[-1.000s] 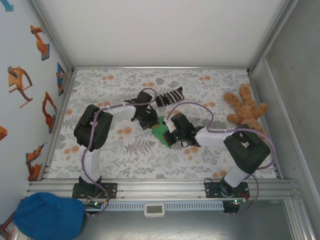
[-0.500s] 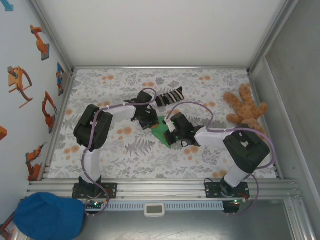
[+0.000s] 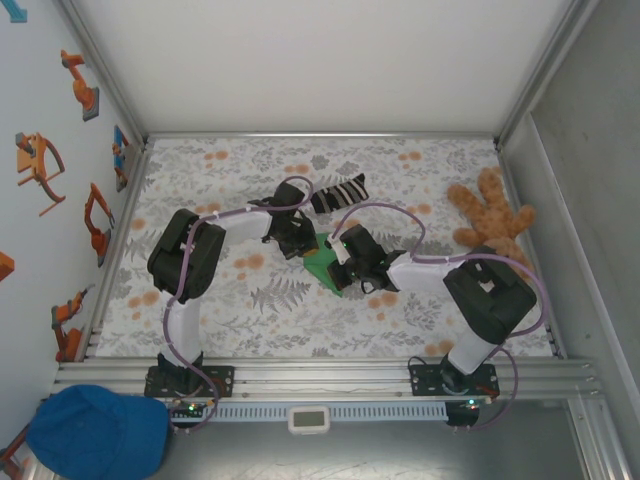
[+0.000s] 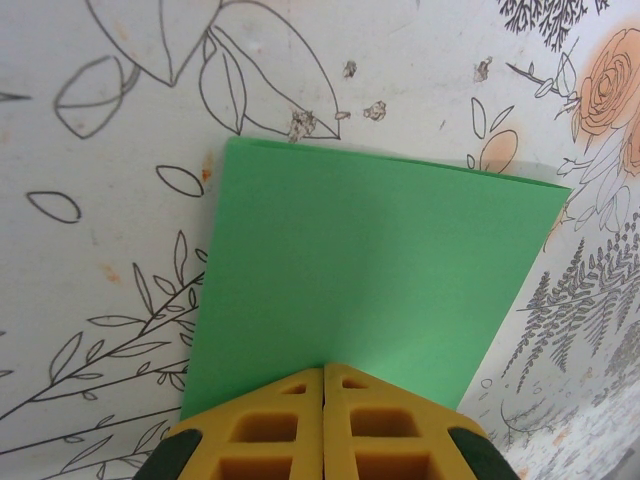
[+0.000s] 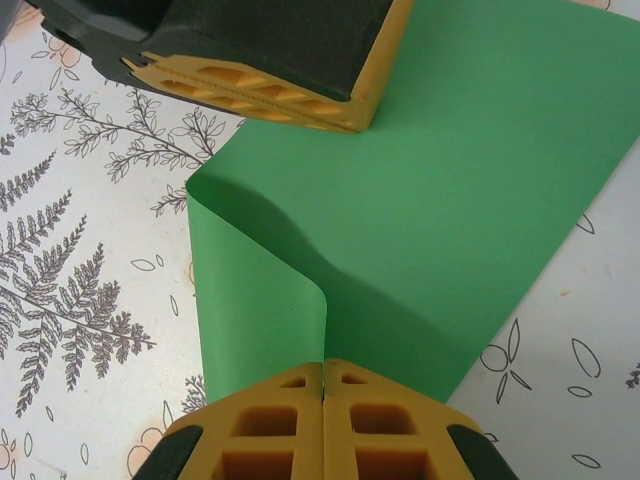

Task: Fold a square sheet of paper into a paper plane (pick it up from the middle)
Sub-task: Third fold the triangle at the center of the table.

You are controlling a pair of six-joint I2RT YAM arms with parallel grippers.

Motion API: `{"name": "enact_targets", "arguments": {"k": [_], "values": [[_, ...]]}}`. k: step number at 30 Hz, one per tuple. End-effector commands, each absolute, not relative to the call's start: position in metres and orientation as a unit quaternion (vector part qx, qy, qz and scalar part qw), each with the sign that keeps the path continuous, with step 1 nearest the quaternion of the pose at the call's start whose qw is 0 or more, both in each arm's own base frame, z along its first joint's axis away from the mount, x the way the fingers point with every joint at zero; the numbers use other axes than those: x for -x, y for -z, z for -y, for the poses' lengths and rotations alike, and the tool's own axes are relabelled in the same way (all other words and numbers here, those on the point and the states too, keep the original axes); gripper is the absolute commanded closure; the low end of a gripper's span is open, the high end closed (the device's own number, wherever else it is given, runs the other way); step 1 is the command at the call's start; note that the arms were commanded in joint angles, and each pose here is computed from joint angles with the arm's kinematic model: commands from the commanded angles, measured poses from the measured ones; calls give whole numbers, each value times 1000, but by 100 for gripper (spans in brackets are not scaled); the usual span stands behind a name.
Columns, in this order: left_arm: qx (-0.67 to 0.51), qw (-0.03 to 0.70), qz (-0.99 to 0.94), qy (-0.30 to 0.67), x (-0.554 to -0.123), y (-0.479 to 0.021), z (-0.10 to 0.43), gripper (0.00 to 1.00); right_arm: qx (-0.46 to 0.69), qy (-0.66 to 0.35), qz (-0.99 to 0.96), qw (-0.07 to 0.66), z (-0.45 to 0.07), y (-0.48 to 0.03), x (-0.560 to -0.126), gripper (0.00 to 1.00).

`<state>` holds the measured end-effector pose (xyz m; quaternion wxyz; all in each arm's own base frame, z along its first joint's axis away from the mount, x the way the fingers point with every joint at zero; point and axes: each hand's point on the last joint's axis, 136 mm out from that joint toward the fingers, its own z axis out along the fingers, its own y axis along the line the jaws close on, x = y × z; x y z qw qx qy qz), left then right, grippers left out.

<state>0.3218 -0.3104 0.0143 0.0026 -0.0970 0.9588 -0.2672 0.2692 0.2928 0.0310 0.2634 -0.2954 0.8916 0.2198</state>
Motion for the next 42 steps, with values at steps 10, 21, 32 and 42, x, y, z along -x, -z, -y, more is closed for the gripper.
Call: {"name": "enact_targets", "arguments": {"k": [10, 21, 32, 42], "values": [[89, -24, -958, 270, -307, -18, 311, 94, 302, -216, -894, 249, -296, -26, -272, 100], [86, -5, -955, 282, -314, -34, 312, 94, 303, -208, -899, 238, -292, -20, -270, 100], [93, 14, -952, 292, -324, -48, 303, 91, 303, -206, -902, 228, -292, -13, -269, 100], [94, -13, -957, 274, -326, -21, 304, 92, 304, -210, -900, 231, -294, -17, -270, 100]]}}
